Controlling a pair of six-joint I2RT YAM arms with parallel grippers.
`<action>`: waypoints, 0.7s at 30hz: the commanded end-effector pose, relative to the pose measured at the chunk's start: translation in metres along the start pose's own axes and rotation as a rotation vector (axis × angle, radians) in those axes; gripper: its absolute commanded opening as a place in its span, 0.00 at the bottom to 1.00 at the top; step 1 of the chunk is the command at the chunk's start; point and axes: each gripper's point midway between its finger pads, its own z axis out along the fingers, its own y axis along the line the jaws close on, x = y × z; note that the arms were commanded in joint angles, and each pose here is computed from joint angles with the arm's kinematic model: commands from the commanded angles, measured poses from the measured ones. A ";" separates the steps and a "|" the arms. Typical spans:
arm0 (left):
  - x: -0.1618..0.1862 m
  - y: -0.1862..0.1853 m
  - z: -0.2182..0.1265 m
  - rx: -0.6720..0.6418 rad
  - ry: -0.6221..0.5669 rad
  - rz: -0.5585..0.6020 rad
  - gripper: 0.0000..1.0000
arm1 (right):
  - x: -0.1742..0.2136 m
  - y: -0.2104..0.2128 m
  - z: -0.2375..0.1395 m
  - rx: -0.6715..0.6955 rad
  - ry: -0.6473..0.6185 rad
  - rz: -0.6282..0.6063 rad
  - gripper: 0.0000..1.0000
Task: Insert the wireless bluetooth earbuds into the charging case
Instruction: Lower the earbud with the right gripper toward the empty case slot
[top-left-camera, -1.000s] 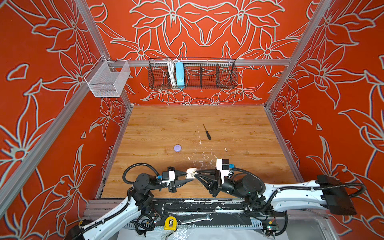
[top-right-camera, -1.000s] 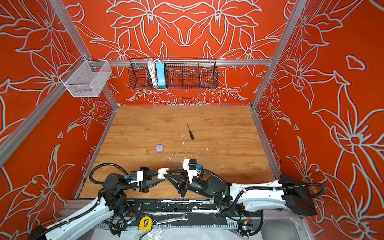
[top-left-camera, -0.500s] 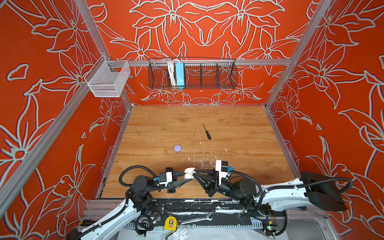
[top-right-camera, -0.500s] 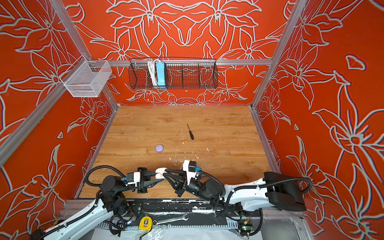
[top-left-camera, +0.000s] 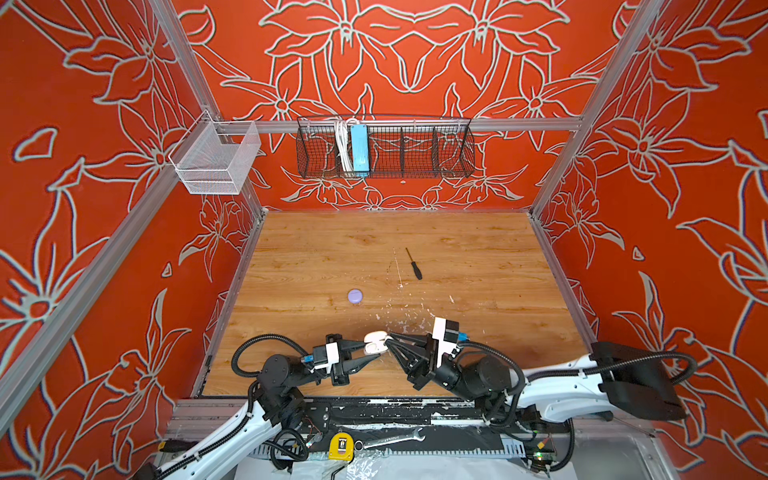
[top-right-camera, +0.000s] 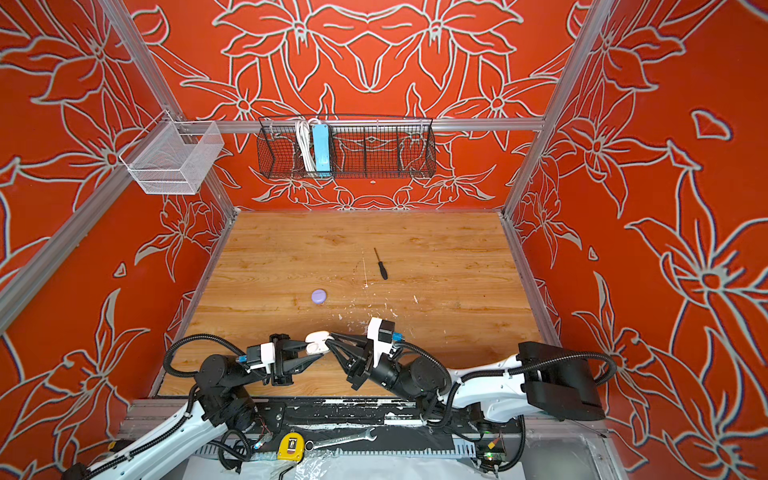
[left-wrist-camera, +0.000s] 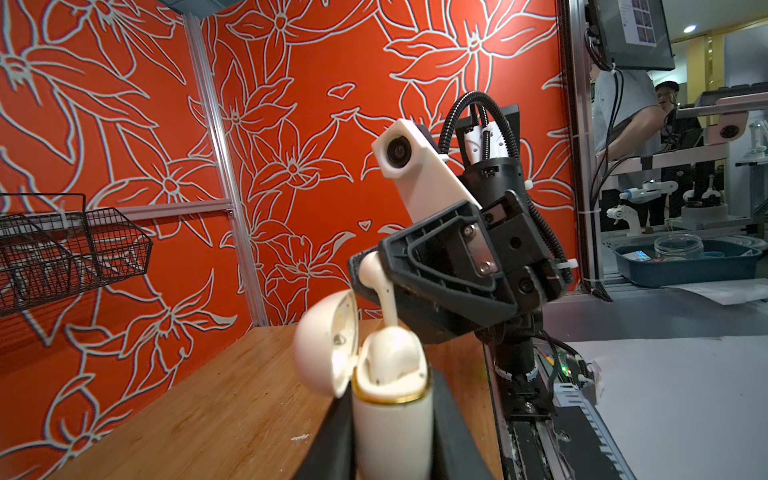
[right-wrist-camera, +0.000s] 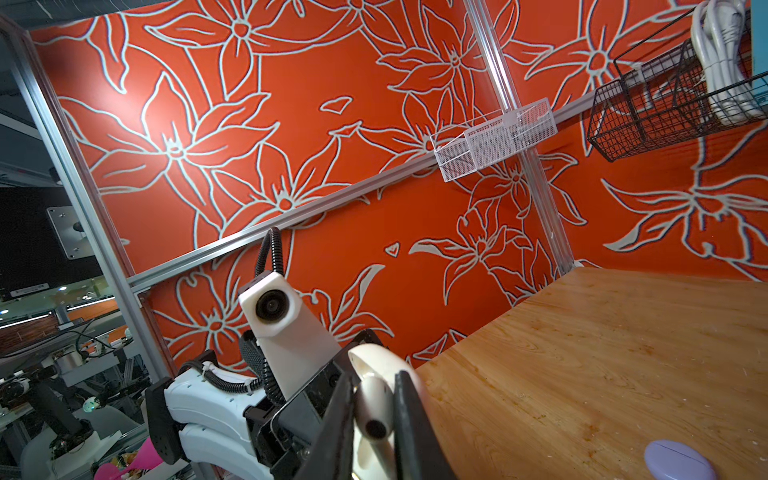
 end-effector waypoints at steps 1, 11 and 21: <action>-0.004 0.000 -0.001 -0.012 -0.021 0.003 0.00 | -0.013 0.012 0.008 -0.036 -0.045 -0.006 0.10; -0.008 0.000 -0.003 -0.017 -0.037 0.006 0.00 | -0.010 0.006 0.012 0.000 -0.046 -0.013 0.09; -0.008 -0.001 -0.003 -0.016 -0.041 0.007 0.00 | -0.005 -0.006 0.013 0.062 -0.045 -0.009 0.06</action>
